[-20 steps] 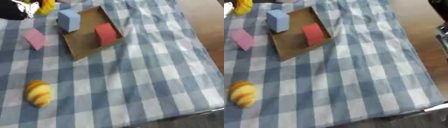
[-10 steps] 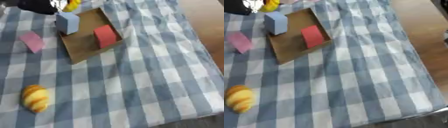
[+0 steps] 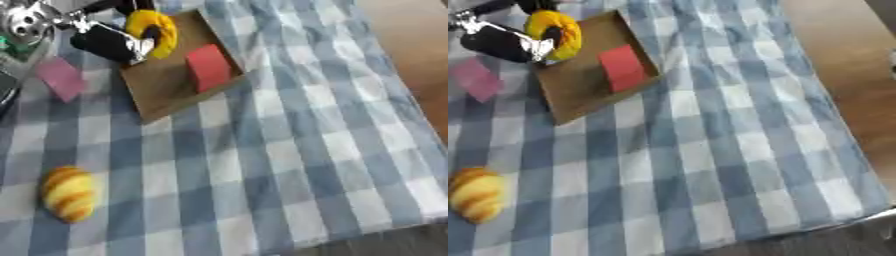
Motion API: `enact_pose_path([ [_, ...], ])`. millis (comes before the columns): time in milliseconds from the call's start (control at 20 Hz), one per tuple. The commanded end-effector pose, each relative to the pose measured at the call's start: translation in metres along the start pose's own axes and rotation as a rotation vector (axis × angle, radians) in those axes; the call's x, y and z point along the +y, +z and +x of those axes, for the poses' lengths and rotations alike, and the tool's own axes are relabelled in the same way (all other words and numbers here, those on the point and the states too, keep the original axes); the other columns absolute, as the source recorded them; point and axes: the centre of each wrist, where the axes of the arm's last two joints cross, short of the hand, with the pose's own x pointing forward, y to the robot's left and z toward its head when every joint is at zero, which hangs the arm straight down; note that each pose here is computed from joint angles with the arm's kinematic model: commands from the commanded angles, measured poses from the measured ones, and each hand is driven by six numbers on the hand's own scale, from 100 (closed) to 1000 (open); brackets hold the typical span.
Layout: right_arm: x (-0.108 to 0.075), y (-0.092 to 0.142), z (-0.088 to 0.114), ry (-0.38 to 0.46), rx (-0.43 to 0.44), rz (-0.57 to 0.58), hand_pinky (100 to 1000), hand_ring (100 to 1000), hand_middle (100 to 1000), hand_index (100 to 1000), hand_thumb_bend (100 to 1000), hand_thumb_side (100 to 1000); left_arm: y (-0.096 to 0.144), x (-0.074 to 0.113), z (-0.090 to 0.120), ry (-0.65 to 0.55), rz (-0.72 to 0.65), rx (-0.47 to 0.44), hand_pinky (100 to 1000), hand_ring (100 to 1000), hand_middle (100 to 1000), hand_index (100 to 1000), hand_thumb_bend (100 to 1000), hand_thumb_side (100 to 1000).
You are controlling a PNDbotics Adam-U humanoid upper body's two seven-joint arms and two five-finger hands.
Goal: Pick up objects on the table and place them in the box.
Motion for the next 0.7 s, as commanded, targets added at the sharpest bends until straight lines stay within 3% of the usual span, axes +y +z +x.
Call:
enact_pose_path([
  [50, -0.005, -0.009, 0.006, 0.007, -0.031, 0.002, 734, 727, 697, 761, 100, 524, -0.003, 0.001, -0.002, 0.002, -0.034, 0.001, 741, 600, 565, 641, 100, 160],
  [450, -0.004, -0.009, 0.006, -0.006, -0.03, -0.007, 733, 725, 696, 760, 100, 523, -0.021, -0.024, -0.023, -0.045, -0.049, 0.092, 778, 663, 625, 716, 100, 145],
  [700, -0.003, -0.008, 0.005, -0.01, -0.024, -0.011, 732, 723, 695, 758, 100, 523, -0.025, -0.033, -0.033, -0.082, -0.078, 0.101, 859, 799, 789, 911, 343, 264],
])
